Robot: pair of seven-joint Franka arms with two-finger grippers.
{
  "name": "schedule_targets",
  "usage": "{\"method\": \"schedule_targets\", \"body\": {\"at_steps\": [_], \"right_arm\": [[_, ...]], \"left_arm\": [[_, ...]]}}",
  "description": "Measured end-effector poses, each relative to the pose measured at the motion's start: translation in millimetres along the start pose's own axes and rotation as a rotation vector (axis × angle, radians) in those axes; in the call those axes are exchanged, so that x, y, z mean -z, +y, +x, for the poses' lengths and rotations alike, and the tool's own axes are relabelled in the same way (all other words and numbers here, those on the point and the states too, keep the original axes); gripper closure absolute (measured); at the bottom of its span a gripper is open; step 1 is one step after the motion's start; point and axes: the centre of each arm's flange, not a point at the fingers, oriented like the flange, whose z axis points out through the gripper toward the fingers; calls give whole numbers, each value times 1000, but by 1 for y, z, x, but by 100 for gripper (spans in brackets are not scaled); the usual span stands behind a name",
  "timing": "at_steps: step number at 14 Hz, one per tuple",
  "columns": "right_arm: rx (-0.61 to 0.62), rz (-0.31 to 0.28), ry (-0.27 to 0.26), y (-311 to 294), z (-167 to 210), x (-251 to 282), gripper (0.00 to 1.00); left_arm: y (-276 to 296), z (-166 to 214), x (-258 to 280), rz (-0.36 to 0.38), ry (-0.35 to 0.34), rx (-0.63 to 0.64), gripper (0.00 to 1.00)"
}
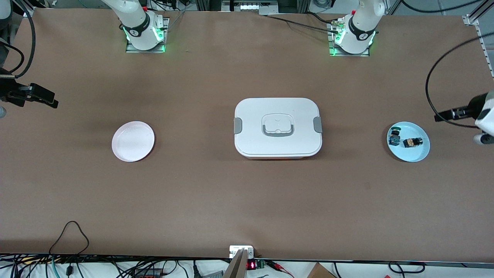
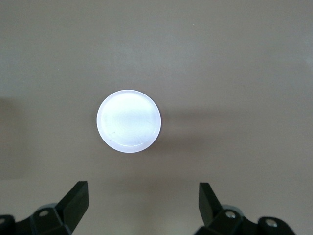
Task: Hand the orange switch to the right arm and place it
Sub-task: 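Lower the left gripper onto the orange switch on the blue plate and grasp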
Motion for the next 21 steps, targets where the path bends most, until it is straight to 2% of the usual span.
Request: {"method": "schedule_targets", "body": {"at_steps": [4, 10, 12, 15, 21], "right_arm": [[0, 0, 0, 0, 0, 0, 0], [0, 0, 0, 0, 0, 0, 0], [0, 0, 0, 0, 0, 0, 0], [0, 0, 0, 0, 0, 0, 0], [0, 0, -1, 0, 0, 0, 0]], "left_arm": [[-19, 30, -75, 4, 76, 20, 0], [-25, 17, -185, -23, 283, 15, 0], [-26, 8, -222, -31, 331, -5, 0], [-33, -1, -260, -39, 338, -11, 0], [-32, 0, -281, -45, 327, -10, 0]]}}
